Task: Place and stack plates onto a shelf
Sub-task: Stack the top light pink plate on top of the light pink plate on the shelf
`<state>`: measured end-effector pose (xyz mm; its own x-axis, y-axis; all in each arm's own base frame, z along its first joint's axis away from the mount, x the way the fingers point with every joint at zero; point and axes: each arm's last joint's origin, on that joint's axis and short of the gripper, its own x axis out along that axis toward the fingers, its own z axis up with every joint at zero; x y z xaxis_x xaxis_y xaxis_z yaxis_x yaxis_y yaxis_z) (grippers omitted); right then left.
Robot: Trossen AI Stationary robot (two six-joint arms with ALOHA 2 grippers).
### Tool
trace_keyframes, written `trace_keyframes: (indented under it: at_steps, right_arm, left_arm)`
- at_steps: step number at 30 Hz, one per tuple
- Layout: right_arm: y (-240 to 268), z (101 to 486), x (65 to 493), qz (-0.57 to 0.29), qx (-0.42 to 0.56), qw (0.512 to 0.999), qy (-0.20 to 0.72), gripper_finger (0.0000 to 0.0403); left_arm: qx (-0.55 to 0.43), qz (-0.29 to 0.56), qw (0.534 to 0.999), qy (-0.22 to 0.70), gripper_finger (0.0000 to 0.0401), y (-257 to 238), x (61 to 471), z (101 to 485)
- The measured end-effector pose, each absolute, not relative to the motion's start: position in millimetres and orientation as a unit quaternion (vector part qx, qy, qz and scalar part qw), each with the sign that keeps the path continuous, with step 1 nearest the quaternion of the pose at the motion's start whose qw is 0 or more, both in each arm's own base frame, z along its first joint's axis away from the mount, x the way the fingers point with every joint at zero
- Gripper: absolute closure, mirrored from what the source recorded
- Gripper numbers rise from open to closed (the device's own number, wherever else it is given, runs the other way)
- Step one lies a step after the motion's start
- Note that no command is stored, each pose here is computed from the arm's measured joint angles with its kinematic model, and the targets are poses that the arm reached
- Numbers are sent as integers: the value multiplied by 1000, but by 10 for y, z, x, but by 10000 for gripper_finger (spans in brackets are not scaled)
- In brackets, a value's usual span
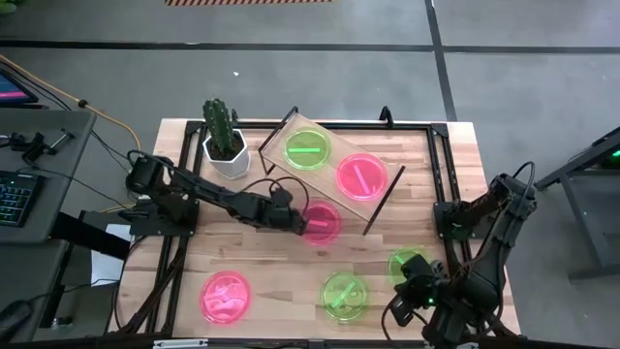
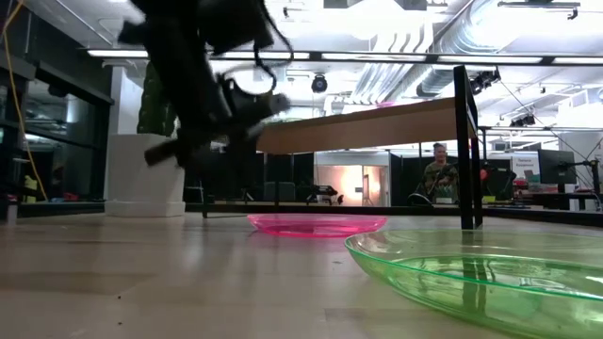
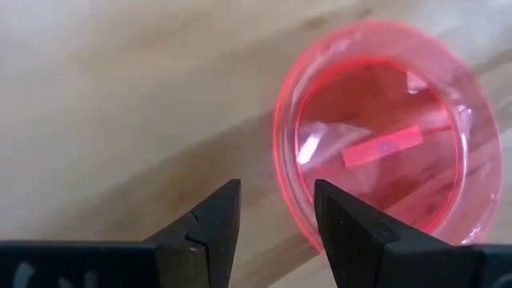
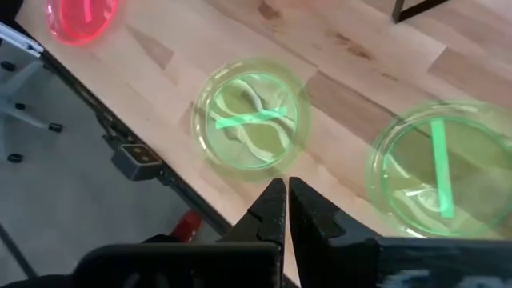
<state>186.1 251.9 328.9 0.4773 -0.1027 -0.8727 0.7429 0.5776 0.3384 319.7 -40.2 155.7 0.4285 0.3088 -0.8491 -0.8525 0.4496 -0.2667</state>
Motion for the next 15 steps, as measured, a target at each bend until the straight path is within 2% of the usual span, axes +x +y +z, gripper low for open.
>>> trace_keyframes:
  at_steps: [4, 15]
  right_arm:
    - [2500, 3287, 1848, -279, 361, 777, 434, 403]
    - [2471, 3280, 1831, -289, 346, 778, 437, 403]
  left_arm:
    - [-426, 349, 763, 339, 252, -314, 3216, 1456]
    - [-435, 351, 756, 340, 252, -272, 3267, 1247]
